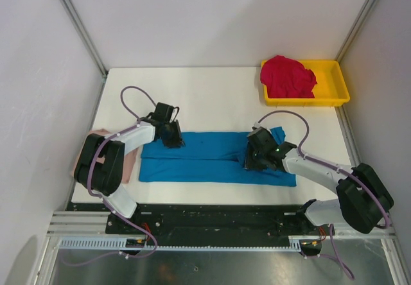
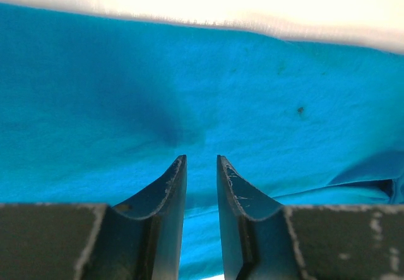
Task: Fold and stack the t-shirts
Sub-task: Fold the other side of the tshirt into a rectangle
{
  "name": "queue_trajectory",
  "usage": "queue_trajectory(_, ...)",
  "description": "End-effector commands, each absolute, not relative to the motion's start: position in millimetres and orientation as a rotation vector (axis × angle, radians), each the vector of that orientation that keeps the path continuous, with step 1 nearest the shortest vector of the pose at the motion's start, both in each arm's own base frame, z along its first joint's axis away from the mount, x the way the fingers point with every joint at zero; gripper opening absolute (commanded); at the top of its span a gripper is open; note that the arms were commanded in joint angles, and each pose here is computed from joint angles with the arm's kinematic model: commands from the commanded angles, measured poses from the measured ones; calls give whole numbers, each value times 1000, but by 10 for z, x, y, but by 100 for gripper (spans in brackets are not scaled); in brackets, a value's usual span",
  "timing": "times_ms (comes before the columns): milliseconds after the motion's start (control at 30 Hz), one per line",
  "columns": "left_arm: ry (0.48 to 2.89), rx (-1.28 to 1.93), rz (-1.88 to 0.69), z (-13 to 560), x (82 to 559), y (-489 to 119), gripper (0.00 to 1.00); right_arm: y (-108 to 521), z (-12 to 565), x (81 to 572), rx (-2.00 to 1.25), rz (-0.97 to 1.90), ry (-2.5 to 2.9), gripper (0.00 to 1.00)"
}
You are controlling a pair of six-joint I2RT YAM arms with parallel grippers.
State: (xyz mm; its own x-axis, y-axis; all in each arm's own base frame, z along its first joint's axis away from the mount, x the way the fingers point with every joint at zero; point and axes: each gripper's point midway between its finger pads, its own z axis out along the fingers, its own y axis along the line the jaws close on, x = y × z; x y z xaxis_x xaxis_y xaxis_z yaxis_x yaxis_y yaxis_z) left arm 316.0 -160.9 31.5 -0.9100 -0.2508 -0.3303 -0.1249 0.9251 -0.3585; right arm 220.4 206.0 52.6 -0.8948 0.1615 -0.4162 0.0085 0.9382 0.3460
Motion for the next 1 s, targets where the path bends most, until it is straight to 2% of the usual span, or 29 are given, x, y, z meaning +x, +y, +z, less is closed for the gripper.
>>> queue_trajectory(0,2642,-199,-547,528,3299,-1731,30,2183,620,2221,98,547,2604,33)
queue_trajectory(67,2641,-186,-554,537,3296,-1739,31,2190,664,2239,81,559,2586,38)
queue_trajectory(200,2638,-169,-560,554,3293,-1745,31,2086,790,2271,105,546,2551,39)
queue_trajectory(433,2633,-159,-577,583,3304,-1770,32,1699,1038,2378,214,449,2455,36)
queue_trajectory(667,2635,-160,-580,578,3311,-1778,32,1400,736,2503,336,289,2523,24)
queue_trajectory(967,2635,-156,-585,580,3337,-1794,32,1542,550,2143,268,287,2624,21)
